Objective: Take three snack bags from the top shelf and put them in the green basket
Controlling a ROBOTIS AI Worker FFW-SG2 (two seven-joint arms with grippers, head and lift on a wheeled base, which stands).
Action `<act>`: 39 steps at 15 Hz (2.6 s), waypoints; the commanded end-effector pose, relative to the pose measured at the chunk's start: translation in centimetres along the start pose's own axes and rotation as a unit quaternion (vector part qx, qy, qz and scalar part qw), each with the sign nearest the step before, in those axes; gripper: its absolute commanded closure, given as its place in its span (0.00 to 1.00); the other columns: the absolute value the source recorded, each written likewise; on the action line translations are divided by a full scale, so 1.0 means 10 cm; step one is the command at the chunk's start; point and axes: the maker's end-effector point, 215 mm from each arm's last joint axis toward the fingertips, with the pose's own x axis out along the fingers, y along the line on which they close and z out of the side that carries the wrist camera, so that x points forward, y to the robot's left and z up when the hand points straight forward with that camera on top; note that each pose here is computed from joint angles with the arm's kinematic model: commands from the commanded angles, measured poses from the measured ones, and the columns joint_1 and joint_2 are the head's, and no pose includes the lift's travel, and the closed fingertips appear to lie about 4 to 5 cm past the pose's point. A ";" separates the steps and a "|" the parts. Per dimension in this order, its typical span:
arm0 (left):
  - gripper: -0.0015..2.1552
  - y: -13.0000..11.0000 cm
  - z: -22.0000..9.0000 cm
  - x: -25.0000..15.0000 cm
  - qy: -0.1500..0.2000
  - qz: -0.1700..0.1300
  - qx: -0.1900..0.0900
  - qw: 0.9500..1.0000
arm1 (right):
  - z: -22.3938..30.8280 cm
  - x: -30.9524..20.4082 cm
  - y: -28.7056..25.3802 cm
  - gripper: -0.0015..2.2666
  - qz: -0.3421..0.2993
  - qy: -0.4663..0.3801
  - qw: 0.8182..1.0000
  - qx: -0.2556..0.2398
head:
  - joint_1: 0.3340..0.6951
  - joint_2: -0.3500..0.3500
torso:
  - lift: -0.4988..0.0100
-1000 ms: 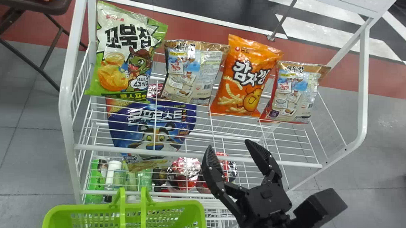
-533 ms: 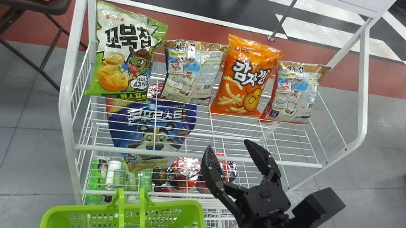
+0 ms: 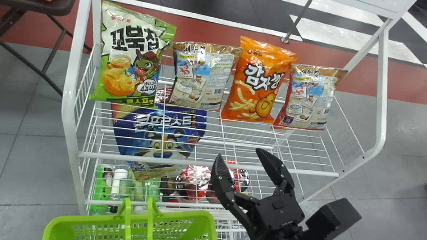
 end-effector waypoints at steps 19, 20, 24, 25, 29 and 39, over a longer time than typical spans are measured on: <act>0.84 0.11 0.05 -0.11 0.007 0.013 -0.003 1.000 | 0.08 1.71 0.78 0.05 0.065 -0.006 0.997 0.030 | 1.00 0.05 | 0.91; 0.84 0.12 0.08 -0.14 0.004 0.011 -0.004 1.000 | 0.07 1.77 0.87 0.05 0.073 -0.003 0.997 0.030 | 1.00 0.09 | 0.91; 0.84 0.14 0.16 -0.21 -0.005 0.006 -0.003 1.000 | 0.04 2.11 1.13 0.05 0.064 0.005 0.998 -0.008 | 1.00 0.25 | 0.91; 0.84 0.14 0.17 -0.22 -0.006 0.006 -0.003 1.000 | 0.05 2.21 1.17 0.05 0.063 0.007 0.998 -0.015 | 1.00 0.27 | 0.91; 0.84 0.14 0.22 -0.28 -0.011 -0.002 -0.003 1.000 | -0.13 2.56 1.16 0.05 0.042 0.035 0.998 -0.034 | 1.00 0.38 | 0.91; 0.84 0.17 0.27 -0.47 -0.016 -0.002 -0.008 1.000 | -0.43 2.75 1.22 0.84 0.065 0.075 0.995 -0.026 | 1.00 0.47 | 0.91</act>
